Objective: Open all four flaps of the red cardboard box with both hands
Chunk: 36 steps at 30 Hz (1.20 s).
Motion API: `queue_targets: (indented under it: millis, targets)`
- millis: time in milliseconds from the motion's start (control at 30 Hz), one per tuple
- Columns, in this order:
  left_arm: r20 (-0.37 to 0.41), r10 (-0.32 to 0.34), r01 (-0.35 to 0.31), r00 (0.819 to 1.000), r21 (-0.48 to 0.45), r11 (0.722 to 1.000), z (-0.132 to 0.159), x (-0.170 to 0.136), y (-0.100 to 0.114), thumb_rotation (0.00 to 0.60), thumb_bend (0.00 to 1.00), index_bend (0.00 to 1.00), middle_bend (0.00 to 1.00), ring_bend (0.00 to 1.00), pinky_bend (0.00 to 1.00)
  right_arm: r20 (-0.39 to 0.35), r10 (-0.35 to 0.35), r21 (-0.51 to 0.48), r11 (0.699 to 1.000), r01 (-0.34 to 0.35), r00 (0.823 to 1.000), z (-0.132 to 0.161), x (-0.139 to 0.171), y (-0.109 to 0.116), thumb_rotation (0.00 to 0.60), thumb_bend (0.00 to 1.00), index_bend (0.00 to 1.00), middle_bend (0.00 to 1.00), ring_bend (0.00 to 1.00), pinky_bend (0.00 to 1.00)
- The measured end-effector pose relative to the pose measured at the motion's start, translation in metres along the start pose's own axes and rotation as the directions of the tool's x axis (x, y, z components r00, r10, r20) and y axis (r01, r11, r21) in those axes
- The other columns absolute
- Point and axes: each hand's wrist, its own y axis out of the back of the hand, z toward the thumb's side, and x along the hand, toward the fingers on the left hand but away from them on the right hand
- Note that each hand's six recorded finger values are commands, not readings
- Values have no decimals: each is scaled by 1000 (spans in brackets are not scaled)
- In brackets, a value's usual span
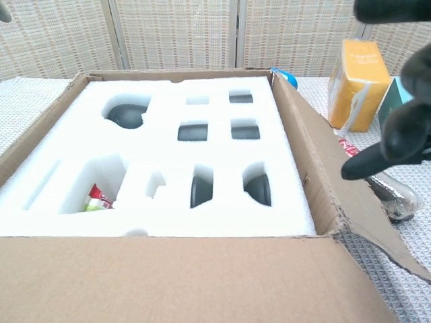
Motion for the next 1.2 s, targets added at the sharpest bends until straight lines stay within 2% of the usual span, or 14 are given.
queue_targets:
  millis: [200, 300, 400, 467, 600, 700, 800, 900, 933, 1000, 1033, 1067, 1133, 1200]
  targets:
    - [-23, 9, -9, 1000, -7, 1000, -6, -4, 0, 67, 227, 320, 389, 338, 0, -10, -96, 128, 987, 97, 995, 3, 9, 8, 508, 111, 99, 228, 143, 0]
    - [-49, 14, -15, 999, -17, 1000, -13, -6, -2, 66, 227, 310, 385, 336, 0, -20, -179, 257, 950, 178, 984, 4, 15, 13, 511, 111, 99, 184, 134, 0]
    - [-90, 26, -30, 996, -39, 999, -23, -8, -5, 69, 228, 301, 377, 333, 0, -40, -277, 404, 874, 269, 960, 4, 23, 19, 511, 111, 83, 145, 121, 0]
    - [-124, 35, -41, 992, -43, 998, -33, -11, -7, 68, 228, 295, 368, 322, 0, -59, -354, 508, 794, 334, 933, 4, 30, 23, 516, 115, 59, 124, 103, 0]
    - [-201, 54, -61, 978, -29, 998, -55, -19, -13, 70, 228, 273, 346, 304, 0, -109, -502, 684, 588, 431, 858, 2, 48, 33, 526, 118, 44, 106, 85, 0]
    - [-266, 66, -75, 962, -23, 997, -71, -28, -18, 69, 230, 255, 330, 293, 0, -152, -611, 789, 399, 468, 777, -2, 65, 37, 531, 118, 32, 82, 71, 0]
    - [-318, 79, -86, 945, -8, 996, -83, -39, -23, 117, 235, 245, 323, 291, 0, -196, -717, 854, 211, 476, 669, -10, 87, 38, 551, 118, 22, 74, 63, 0]
    - [-352, 86, -85, 932, 18, 996, -90, -47, -28, 166, 236, 239, 319, 291, 0, -242, -817, 885, 36, 465, 524, -20, 115, 38, 599, 117, 14, 73, 63, 0]
    - [-362, 88, -84, 928, 28, 996, -92, -50, -30, 186, 236, 238, 319, 291, 0, -260, -850, 891, -28, 452, 459, -25, 127, 37, 600, 118, 11, 70, 62, 0]
    - [-391, 91, -80, 916, 46, 996, -96, -57, -35, 272, 236, 235, 318, 291, 0, -280, -892, 898, -113, 426, 355, -34, 147, 34, 600, 118, 5, 64, 59, 0]
    - [-405, 89, -76, 910, 48, 996, -98, -61, -38, 304, 236, 234, 318, 291, 0, -290, -914, 899, -159, 408, 284, -41, 160, 31, 600, 118, 2, 61, 57, 0]
    - [-423, 83, -69, 902, 48, 996, -101, -66, -42, 352, 236, 233, 317, 291, 0, -297, -926, 898, -188, 397, 233, -45, 170, 29, 600, 118, 0, 59, 56, 0]
    - [-445, 73, -58, 892, 47, 997, -105, -73, -47, 367, 236, 232, 316, 291, 0, -313, -940, 893, -243, 380, 135, -54, 190, 24, 600, 118, 0, 57, 56, 0]
    - [-462, 69, -54, 884, 45, 998, -107, -80, -50, 367, 236, 233, 316, 291, 0, -319, -944, 888, -268, 373, 83, -59, 202, 21, 600, 118, 0, 57, 56, 0]
